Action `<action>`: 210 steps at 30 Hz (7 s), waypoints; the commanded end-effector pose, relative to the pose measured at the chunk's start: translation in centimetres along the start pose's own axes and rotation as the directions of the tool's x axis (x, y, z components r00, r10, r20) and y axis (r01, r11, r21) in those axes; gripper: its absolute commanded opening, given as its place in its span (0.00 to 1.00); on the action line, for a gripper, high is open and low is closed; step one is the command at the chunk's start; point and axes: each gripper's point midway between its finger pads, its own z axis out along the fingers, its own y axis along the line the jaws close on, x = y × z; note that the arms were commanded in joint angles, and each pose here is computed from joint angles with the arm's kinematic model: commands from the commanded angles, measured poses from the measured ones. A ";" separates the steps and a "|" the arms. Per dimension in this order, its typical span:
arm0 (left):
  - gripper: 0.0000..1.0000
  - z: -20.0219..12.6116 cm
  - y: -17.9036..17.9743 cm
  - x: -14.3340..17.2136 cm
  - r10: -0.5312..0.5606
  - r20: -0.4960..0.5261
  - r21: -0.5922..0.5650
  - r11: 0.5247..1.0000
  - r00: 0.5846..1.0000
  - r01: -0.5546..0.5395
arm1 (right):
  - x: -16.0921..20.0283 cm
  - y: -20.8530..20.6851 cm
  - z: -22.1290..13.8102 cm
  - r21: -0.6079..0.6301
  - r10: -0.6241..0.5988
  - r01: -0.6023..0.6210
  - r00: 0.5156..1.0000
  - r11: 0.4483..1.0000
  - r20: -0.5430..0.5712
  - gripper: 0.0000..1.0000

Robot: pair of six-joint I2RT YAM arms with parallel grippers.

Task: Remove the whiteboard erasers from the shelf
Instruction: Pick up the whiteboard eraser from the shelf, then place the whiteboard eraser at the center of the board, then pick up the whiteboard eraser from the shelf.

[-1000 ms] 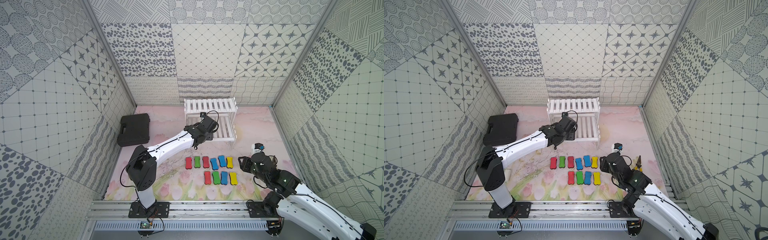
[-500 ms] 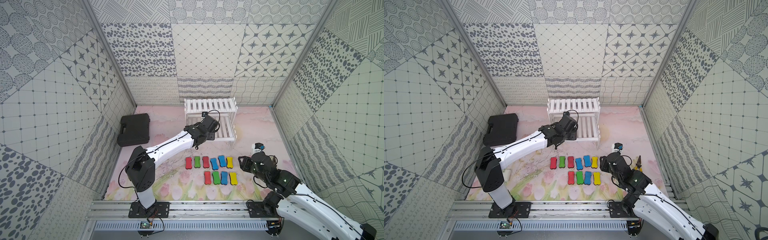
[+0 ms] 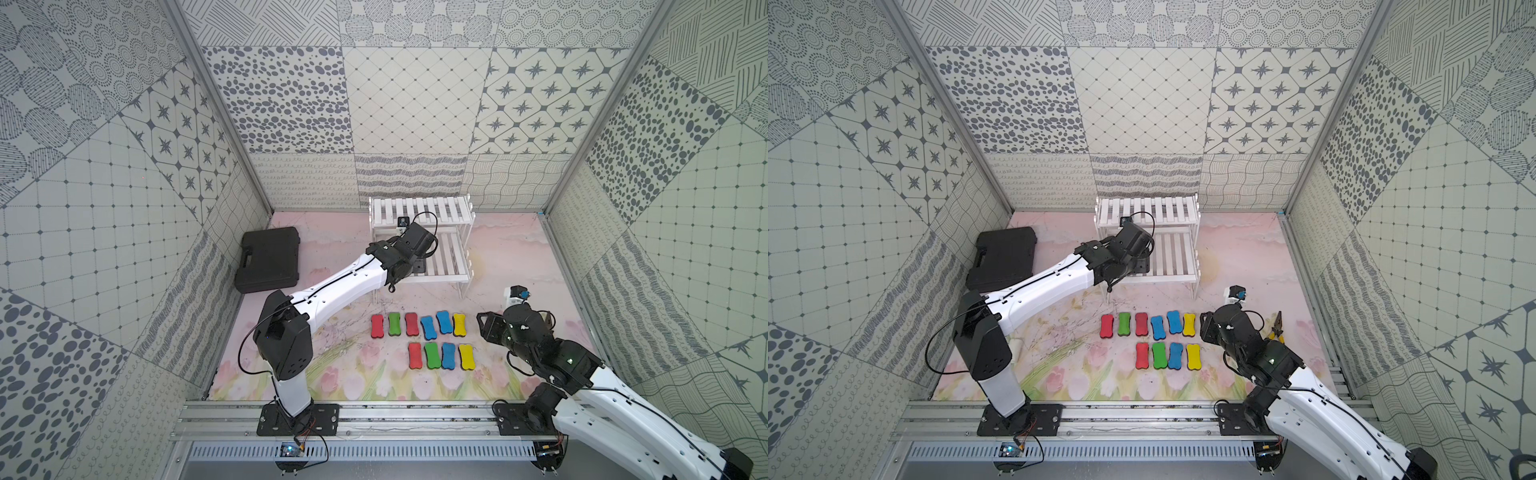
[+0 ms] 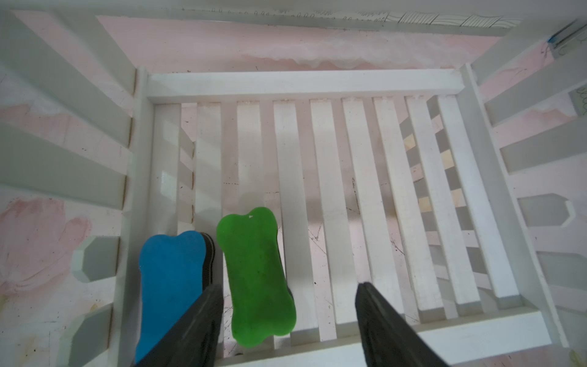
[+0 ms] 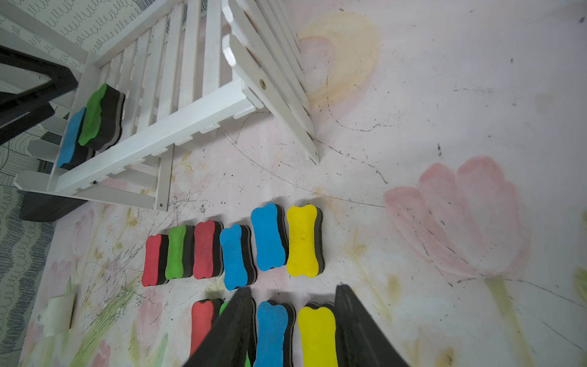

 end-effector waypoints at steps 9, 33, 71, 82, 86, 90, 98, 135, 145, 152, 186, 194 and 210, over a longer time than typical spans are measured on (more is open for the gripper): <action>0.68 1.8 1.5 1.4 -0.015 -0.090 -0.074 0.997 0.996 0.008 | -0.9 0.5 0.0 -0.021 -0.001 0.002 1.000 1.000 0.024 0.47; 0.43 0.2 0.6 0.5 -0.019 -0.083 -0.014 1.000 0.996 0.018 | -0.9 0.1 0.0 -0.022 0.014 -0.014 1.000 1.000 0.023 0.46; 0.41 -5.1 2.1 29.4 -0.047 -0.472 0.040 0.996 0.880 0.074 | -1.2 0.0 -0.3 -0.043 0.035 -0.033 0.998 0.999 0.045 0.47; 0.43 -3.5 2.2 29.1 -0.018 -0.477 0.012 1.000 0.879 0.027 | -1.2 0.0 -0.3 -0.042 0.039 -0.037 0.998 0.998 0.043 0.47; 0.51 -3.4 2.7 28.7 -0.022 -0.469 -0.001 1.000 0.883 0.024 | -1.2 0.0 -0.3 -0.044 0.039 -0.038 0.998 0.998 0.042 0.47; 0.53 -4.0 3.0 28.5 -0.021 -0.473 -0.009 1.000 0.881 0.018 | -1.3 0.0 -0.4 -0.048 0.042 -0.040 0.998 0.998 0.044 0.47; 0.60 -7.3 4.9 27.2 -0.026 -0.440 -0.025 1.000 0.897 0.016 | -1.3 0.2 -0.6 -0.060 0.045 -0.042 0.998 0.997 0.046 0.47; 0.71 -2.0 4.1 0.1 0.042 0.036 -0.018 0.999 0.998 -0.041 | -1.4 -0.1 0.0 -0.024 0.021 -0.020 0.999 1.000 0.034 0.47; 0.71 0.4 3.5 1.1 0.051 -0.004 -0.038 0.998 0.999 -0.051 | -1.3 -0.2 0.1 -0.022 0.024 -0.024 0.999 0.999 0.030 0.47; 0.68 1.3 3.0 2.9 0.051 -0.051 -0.001 0.999 0.997 -0.051 | -1.3 -0.2 0.1 -0.023 0.025 -0.024 0.999 0.999 0.030 0.47; 0.68 2.2 5.3 2.8 0.122 -0.164 -0.051 0.990 0.979 -0.132 | -1.4 -0.5 0.0 -0.029 0.036 -0.035 0.999 0.999 0.036 0.47; 0.51 2.6 5.6 2.9 0.117 -0.168 -0.073 0.989 0.979 -0.130 | -1.4 -0.6 0.0 -0.027 0.039 -0.038 0.998 0.999 0.038 0.47; 0.40 -5.7 6.8 4.5 -0.007 -0.045 -0.031 1.000 0.999 0.006 | -1.5 -0.6 0.0 -0.028 0.048 -0.047 0.998 0.998 0.037 0.47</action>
